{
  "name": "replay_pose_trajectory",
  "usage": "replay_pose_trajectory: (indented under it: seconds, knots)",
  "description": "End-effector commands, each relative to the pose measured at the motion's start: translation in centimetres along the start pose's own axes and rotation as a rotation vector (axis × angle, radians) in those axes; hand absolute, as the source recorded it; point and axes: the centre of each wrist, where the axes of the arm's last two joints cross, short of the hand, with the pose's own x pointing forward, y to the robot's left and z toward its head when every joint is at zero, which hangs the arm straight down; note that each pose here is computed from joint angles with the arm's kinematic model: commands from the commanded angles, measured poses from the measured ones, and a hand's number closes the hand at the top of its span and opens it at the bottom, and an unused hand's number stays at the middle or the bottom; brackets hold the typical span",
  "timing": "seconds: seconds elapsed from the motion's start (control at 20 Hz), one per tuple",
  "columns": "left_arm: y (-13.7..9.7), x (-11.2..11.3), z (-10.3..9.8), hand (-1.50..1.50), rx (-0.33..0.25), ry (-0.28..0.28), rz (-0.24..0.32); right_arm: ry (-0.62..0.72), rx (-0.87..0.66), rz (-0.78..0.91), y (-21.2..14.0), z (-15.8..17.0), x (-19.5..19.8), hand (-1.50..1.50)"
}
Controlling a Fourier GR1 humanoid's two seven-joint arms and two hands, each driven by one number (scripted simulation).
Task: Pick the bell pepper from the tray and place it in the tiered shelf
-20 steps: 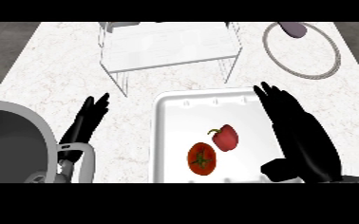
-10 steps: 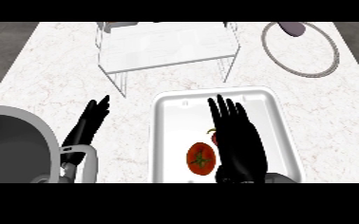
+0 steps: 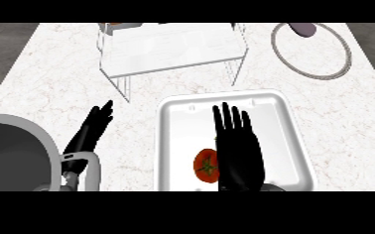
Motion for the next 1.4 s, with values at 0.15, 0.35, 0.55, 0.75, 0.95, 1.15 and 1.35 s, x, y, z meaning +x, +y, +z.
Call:
replay_pose_trajectory:
  seconds: [0.15, 0.35, 0.55, 0.75, 0.95, 1.15, 1.35]
  knots:
    - [-1.6, 0.3, 0.7, 0.0, 0.025, -0.046, 0.001, 0.158, 0.008, 0.084, -0.1, -1.4, -0.6, -1.5]
    - [0.4, -1.0, 0.1, 0.0, -0.018, -0.05, 0.001, 0.144, 0.017, 0.093, 2.8, -2.2, -1.2, -1.5]
    - [0.2, 0.3, -0.4, 0.0, -0.009, -0.038, 0.009, 0.146, 0.03, 0.116, 1.4, -2.8, -1.8, -1.5]
    - [0.8, -0.6, -0.5, 0.0, -0.001, -0.059, 0.003, 0.142, 0.01, 0.115, 3.7, -2.8, -0.4, -1.5]
    - [-0.6, 0.5, -0.4, 0.0, 0.016, -0.053, -0.011, 0.152, 0.04, 0.122, 4.2, -4.1, -1.8, -1.5]
    - [0.8, -1.3, -0.4, 0.0, 0.005, -0.052, -0.02, 0.137, 0.036, 0.128, 5.7, -3.8, -3.2, -1.5]
    - [0.9, -0.6, -1.2, 0.0, -0.001, -0.042, -0.007, 0.125, 0.057, 0.112, 4.3, -5.1, -2.4, 1.5]
